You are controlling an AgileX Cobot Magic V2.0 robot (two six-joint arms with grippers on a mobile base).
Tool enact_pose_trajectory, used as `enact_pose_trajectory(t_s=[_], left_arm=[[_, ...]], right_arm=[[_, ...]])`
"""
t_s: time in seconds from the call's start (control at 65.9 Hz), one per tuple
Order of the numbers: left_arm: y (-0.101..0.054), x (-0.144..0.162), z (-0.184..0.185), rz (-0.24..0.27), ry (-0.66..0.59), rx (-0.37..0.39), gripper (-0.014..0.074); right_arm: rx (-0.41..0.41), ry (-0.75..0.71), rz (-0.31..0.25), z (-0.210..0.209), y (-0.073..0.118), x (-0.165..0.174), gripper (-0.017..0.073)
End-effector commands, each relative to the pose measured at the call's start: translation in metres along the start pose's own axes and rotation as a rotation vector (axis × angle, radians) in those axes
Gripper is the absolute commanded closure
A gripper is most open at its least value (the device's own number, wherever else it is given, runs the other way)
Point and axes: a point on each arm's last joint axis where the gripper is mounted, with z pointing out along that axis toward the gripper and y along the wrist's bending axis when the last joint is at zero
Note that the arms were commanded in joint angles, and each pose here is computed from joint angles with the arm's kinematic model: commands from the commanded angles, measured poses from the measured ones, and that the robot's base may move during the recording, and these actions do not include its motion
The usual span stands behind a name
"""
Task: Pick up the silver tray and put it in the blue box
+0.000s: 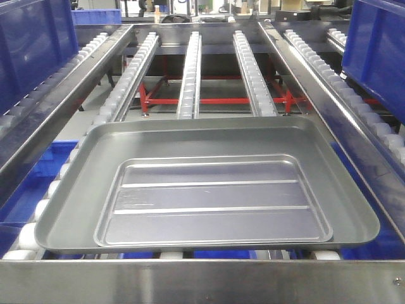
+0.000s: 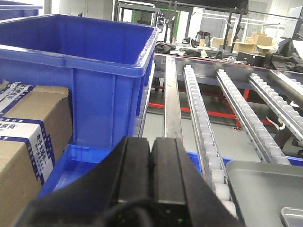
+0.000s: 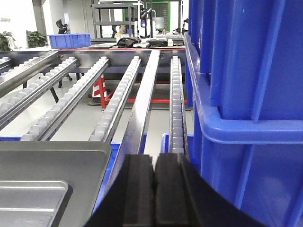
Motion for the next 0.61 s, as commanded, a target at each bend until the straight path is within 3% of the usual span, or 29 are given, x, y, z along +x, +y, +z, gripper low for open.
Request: enact_pose_trajectory(t_s=[0.0,0.592], left_arm=[[-0.0012,-0.0096,-0.0018,-0.018,-0.101,0.015,0.0697],[-0.0012,-0.0094,-0.0017,-0.018,-0.098,0.015,0.0697]], right_arm=[[-0.008,-0.117,-0.012,-0.0023,0.001,-0.0116,0.051],[-0.008,-0.116,-0.012,-0.0022,0.001,-0.0115,0.051]])
